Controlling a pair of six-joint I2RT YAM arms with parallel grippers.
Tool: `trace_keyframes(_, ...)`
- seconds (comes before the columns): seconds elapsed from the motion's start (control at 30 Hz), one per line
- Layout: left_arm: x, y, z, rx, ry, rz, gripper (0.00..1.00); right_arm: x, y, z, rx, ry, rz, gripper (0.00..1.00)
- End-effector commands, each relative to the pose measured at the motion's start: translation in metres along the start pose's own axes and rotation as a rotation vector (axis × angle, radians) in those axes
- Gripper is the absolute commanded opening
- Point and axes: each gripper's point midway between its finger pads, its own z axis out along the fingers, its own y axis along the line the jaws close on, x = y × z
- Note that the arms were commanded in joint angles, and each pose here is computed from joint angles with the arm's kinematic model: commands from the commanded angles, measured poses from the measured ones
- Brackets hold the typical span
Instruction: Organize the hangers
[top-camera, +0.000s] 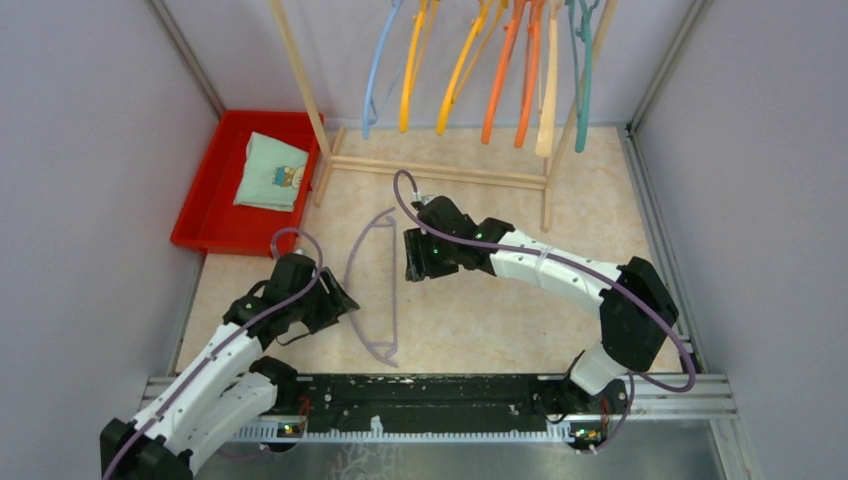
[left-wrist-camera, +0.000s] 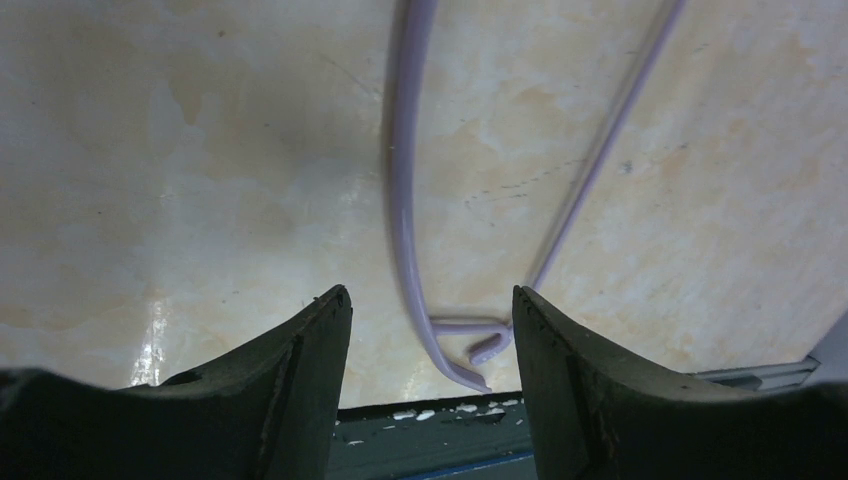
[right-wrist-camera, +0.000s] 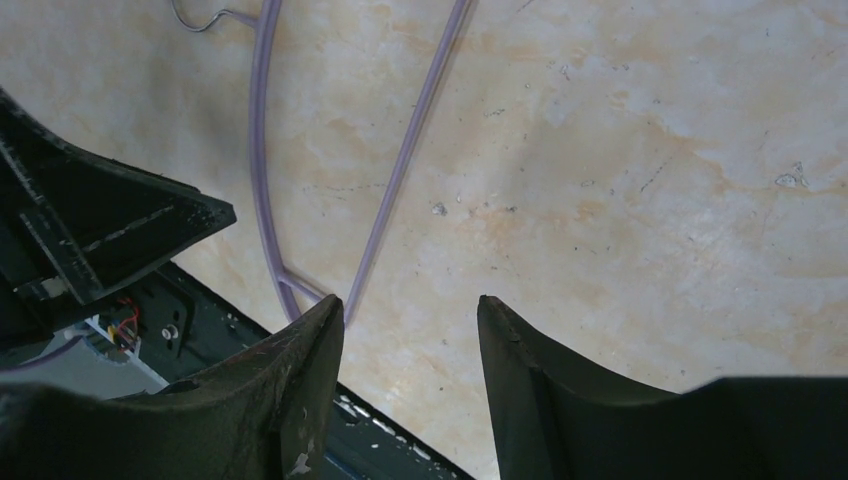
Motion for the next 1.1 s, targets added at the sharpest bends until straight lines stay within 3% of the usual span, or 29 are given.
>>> trace_keyframes(0.0, 0.008, 0.010, 0.019, -0.047, 0.022, -0.038, 0.66, -0.019, 0.009, -0.011, -0.013, -0.045, -0.049, 0.53)
trace_keyframes(0.33, 0.025, 0.013, 0.048, -0.155, 0.082, -0.003, 0.63, -0.010, -0.016, -0.007, -0.061, -0.012, 0.004, 0.53)
trace_keyframes(0.4, 0.028, 0.014, 0.053, -0.183, 0.093, 0.000, 0.59, -0.007, -0.025, -0.007, -0.067, -0.008, 0.020, 0.53)
trace_keyframes(0.43, 0.030, 0.014, 0.055, -0.191, 0.097, 0.003, 0.54, -0.006, -0.029, -0.008, -0.070, -0.009, 0.025, 0.53)
trace_keyframes(0.6, 0.034, 0.022, 0.058, -0.243, 0.101, 0.019, 0.02, 0.001, -0.044, -0.009, -0.079, 0.002, 0.027, 0.53)
trace_keyframes(0.73, 0.034, 0.024, 0.057, -0.260, 0.090, 0.055, 0.00, 0.004, -0.046, -0.010, -0.109, -0.004, 0.027, 0.53)
trace_keyframes(1.07, -0.017, -0.050, 0.017, -0.098, -0.078, 0.094, 0.00, -0.004, -0.005, 0.006, -0.358, 0.028, 0.012, 0.52)
